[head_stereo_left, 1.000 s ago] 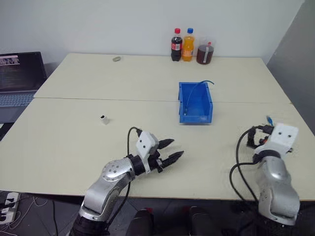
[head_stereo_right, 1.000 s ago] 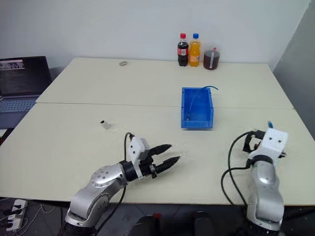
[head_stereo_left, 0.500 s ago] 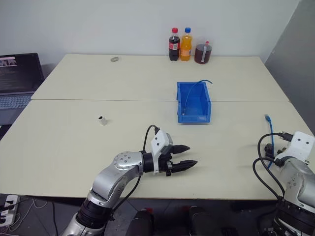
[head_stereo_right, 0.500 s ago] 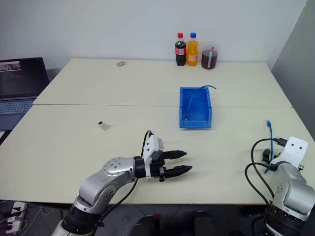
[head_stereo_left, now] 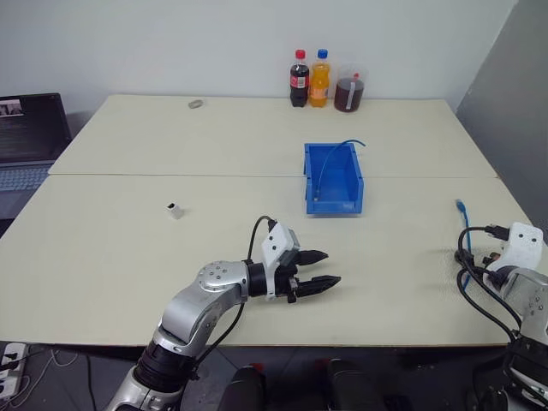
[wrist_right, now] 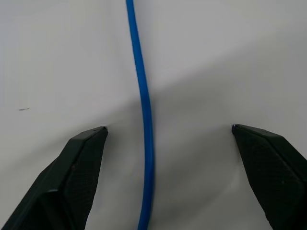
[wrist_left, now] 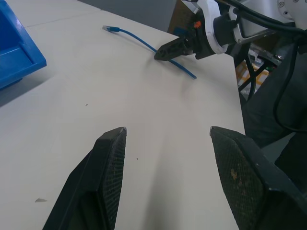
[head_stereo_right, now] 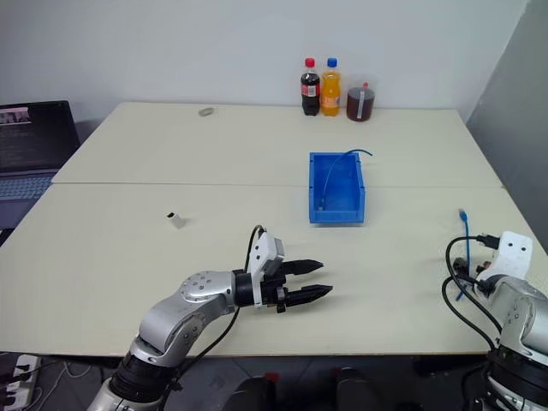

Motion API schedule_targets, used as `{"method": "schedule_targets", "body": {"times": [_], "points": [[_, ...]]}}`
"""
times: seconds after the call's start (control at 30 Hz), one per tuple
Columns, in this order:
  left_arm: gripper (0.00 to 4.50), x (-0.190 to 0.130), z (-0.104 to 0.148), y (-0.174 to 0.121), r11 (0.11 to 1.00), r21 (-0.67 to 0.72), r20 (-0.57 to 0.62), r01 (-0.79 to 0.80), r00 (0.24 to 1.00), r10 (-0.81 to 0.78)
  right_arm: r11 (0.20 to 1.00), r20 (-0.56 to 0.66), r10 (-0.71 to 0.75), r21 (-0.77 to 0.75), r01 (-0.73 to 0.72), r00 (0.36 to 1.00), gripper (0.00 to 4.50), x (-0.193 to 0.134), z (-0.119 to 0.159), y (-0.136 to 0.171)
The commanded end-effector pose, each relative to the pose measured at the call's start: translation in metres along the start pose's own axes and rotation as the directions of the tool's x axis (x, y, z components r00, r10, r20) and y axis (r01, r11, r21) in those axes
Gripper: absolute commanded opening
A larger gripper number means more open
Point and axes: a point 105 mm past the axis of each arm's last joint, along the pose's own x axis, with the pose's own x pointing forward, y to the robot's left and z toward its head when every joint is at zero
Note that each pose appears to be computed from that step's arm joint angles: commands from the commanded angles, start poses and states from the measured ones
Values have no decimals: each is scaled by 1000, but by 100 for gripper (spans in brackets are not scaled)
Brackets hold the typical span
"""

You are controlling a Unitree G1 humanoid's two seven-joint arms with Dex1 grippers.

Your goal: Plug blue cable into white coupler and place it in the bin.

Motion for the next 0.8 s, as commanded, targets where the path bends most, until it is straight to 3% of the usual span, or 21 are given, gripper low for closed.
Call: {"method": "schedule_targets", "body": {"times": [0.03,0.47,0.8], "points": [[295,-2,11,3,999,46,28,-10,1000,9,996,-139,90,4,-91,986,336,10,-31,17],[295,-2,10,3,999,52,22,-10,1000,9,994,-107,109,-2,-110,988,3,8,-17,27],[295,-2,8,7,998,58,13,-19,1000,19,974,31,202,-116,-197,979,3,-11,34,60]]}}
